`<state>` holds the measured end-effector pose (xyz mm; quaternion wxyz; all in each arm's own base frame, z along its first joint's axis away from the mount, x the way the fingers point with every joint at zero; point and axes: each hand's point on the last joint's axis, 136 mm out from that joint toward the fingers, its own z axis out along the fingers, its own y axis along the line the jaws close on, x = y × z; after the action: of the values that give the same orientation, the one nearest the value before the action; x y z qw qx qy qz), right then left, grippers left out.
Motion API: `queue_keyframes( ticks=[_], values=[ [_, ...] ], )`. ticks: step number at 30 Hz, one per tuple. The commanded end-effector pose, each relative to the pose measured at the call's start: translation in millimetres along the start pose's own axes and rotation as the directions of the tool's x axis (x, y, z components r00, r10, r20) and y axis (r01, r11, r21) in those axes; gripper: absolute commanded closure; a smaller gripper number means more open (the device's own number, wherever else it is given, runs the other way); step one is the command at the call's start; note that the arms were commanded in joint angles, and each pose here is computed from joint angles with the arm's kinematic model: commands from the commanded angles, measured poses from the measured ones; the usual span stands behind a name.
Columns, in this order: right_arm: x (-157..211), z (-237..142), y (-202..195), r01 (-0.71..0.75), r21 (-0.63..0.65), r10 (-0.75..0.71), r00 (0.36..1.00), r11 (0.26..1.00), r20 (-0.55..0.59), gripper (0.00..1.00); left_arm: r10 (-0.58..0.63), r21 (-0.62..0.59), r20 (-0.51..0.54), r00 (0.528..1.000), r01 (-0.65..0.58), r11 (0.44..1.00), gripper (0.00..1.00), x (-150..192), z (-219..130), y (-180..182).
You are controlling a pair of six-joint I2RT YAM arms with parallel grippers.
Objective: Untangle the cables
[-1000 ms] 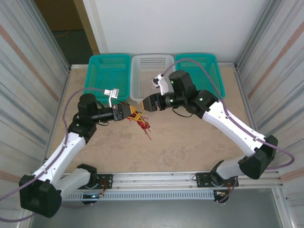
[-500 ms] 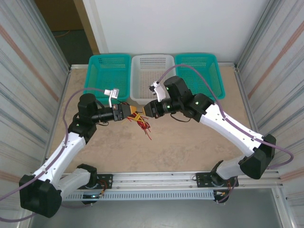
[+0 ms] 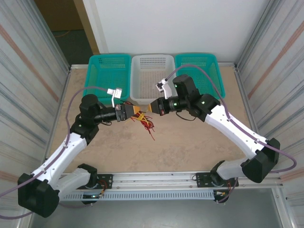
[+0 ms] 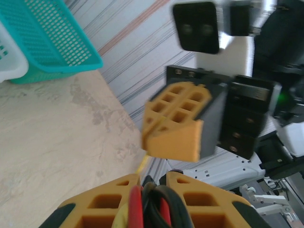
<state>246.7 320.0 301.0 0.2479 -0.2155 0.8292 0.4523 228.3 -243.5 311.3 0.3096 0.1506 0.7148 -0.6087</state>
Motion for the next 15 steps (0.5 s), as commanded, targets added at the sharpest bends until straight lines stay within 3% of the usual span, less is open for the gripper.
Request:
queue_keyframes(
  ticks=[1, 6, 9, 12, 15],
  values=[
    [-24.3, 3.4, -13.0, -0.064, -0.056, 0.068, 0.994, 0.996, 0.086, 1.0, 0.066, 0.143, 0.018, 0.998, -0.068, 0.987, 1.0, -9.2, 4.3, -47.5],
    [-17.4, 20.8, -20.7, -0.161, -0.179, 0.18, 0.979, 0.971, 0.096, 1.0, 0.128, 0.253, 0.177, 0.976, -0.171, 0.952, 1.0, -41.8, -0.8, -100.6],
    [-11.3, 23.6, -26.1, -0.19, -0.193, 0.212, 0.972, 0.963, 0.102, 1.0, 0.166, 0.272, 0.298, 0.94, -0.251, 0.929, 1.0, -64.6, -11.4, -125.8],
    [-2.7, 27.1, -31.5, -0.229, -0.216, 0.255, 0.962, 0.949, 0.1, 1.0, 0.218, 0.241, 0.445, 0.868, -0.351, 0.905, 1.0, -92.3, -26.7, -149.0],
    [5.2, 27.2, -37.2, -0.276, -0.236, 0.308, 0.945, 0.932, 0.113, 1.0, 0.259, 0.135, 0.558, 0.789, -0.395, 0.909, 1.0, -116.8, -36.4, -149.8]
  ],
)
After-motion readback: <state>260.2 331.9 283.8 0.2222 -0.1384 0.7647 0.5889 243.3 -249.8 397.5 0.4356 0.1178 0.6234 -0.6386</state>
